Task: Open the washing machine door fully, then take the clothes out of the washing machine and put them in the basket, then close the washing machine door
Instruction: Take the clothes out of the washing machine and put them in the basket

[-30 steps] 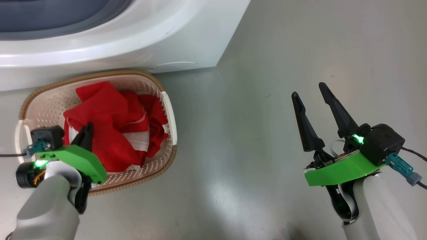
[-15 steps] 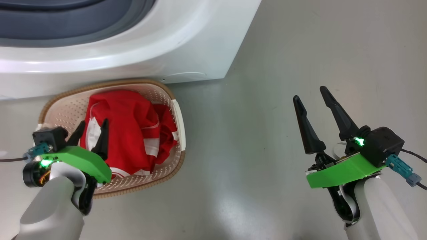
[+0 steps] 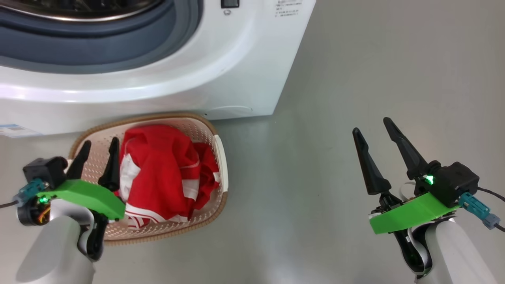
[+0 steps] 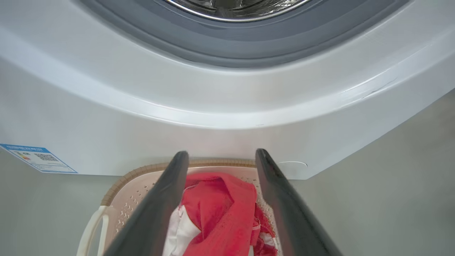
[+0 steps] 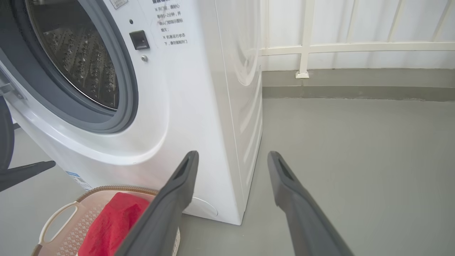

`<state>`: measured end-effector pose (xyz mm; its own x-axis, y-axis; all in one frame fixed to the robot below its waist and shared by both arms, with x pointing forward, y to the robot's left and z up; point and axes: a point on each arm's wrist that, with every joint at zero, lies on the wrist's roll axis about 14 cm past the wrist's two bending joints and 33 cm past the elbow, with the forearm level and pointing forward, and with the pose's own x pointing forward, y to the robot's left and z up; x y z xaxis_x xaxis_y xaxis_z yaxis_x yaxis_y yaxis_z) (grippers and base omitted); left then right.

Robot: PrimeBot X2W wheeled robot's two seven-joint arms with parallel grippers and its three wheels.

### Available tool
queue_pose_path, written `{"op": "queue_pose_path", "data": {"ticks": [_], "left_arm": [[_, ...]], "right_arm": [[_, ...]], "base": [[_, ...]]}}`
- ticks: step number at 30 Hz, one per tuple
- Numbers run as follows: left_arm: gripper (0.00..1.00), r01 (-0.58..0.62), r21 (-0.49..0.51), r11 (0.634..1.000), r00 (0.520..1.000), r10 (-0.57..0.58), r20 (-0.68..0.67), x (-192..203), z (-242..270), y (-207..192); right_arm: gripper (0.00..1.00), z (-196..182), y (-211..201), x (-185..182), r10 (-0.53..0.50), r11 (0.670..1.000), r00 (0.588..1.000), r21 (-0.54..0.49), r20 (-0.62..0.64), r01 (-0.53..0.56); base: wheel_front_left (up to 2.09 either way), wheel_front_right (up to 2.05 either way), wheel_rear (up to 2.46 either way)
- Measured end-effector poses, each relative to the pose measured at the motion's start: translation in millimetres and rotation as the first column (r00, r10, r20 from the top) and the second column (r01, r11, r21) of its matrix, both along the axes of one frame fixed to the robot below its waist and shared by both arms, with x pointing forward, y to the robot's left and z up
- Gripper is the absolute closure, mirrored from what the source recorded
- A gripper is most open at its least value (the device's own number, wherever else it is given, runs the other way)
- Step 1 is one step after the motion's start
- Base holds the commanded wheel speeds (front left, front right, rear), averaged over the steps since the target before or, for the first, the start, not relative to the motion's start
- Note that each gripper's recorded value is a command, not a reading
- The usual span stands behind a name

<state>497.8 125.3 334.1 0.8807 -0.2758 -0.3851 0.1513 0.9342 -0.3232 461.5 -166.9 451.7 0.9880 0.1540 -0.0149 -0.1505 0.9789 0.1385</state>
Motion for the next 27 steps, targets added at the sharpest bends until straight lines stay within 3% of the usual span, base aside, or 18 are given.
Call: {"op": "queue_pose_path", "data": {"ticks": [13,27], "left_arm": [[0.00,-0.072,0.021,0.997,0.973,0.066,0.221,-13,76,25],[0.00,-0.131,0.034,0.991,0.929,0.111,0.352,-51,121,45]], "right_arm": [[0.00,24,0,-19,0.014,1.000,0.999,0.014,0.040,-0.014],[0.00,37,-4,-44,0.007,1.000,0.998,0.016,0.057,-0.008]], "base": [[0.00,0.00,0.00],[0.00,0.00,0.00]]}}
